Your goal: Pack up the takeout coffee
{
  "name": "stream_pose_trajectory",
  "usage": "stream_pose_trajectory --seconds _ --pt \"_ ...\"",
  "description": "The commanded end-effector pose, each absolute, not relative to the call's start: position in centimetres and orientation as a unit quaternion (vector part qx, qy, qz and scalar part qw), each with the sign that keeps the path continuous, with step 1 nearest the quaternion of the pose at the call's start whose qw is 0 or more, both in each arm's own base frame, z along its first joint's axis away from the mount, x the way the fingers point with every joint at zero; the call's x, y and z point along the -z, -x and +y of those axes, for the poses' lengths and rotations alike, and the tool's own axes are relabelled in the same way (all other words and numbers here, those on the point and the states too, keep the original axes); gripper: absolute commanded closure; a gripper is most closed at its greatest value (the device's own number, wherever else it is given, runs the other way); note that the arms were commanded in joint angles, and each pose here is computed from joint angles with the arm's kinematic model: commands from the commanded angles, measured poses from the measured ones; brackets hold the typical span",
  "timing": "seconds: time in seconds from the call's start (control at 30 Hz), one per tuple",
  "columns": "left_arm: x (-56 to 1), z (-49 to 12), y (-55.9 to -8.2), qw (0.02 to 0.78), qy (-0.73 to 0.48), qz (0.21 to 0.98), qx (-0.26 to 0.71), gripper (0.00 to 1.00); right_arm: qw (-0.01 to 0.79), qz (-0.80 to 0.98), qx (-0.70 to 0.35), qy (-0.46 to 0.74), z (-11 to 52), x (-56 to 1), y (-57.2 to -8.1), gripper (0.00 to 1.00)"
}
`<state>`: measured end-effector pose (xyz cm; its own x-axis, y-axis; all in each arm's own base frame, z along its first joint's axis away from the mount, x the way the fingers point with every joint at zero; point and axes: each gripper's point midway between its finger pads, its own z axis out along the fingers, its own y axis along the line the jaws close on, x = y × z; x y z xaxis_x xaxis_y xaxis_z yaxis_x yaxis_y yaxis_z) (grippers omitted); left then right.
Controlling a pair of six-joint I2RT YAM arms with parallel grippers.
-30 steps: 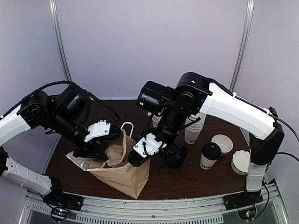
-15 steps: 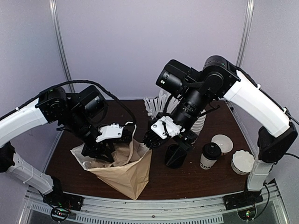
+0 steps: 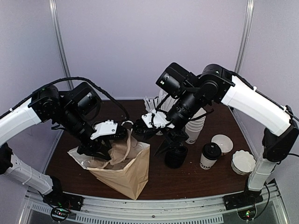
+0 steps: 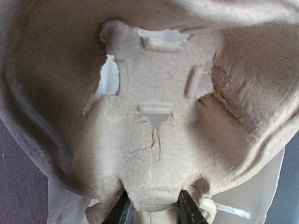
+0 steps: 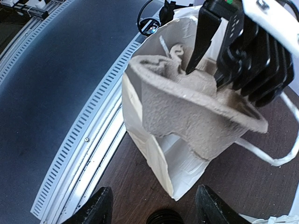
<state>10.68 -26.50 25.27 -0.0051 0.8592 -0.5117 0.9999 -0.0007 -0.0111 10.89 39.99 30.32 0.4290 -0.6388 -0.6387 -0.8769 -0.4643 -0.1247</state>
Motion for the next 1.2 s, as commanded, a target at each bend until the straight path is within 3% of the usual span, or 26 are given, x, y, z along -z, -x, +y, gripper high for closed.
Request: stream_pose_trajectory --seconds 0.0,0.33,0.53,1.17 --pt "-25.3 -26.8 -10.8 0.188 -0.674 0.685 0.206 0.73 0.263 0.469 -0.232 0.81 41.9 -30.9 -11.7 0.36" --pt "-26.9 -26.2 -12.9 0.231 -0.632 0.711 0.202 0.75 0.309 0.505 -0.131 0.796 43.9 -28.3 -17.0 0.39" --pt "-27.6 -26.5 -13.2 0.268 -0.617 0.707 0.218 0.75 0.342 0.519 -0.136 0.771 45.0 -29.1 -21.1 0.4" --pt "-31.3 -25.9 -12.9 0.355 -0.6 0.676 0.239 0.77 0.291 0.437 -0.212 0.825 44.3 -29.7 -15.4 0.4"
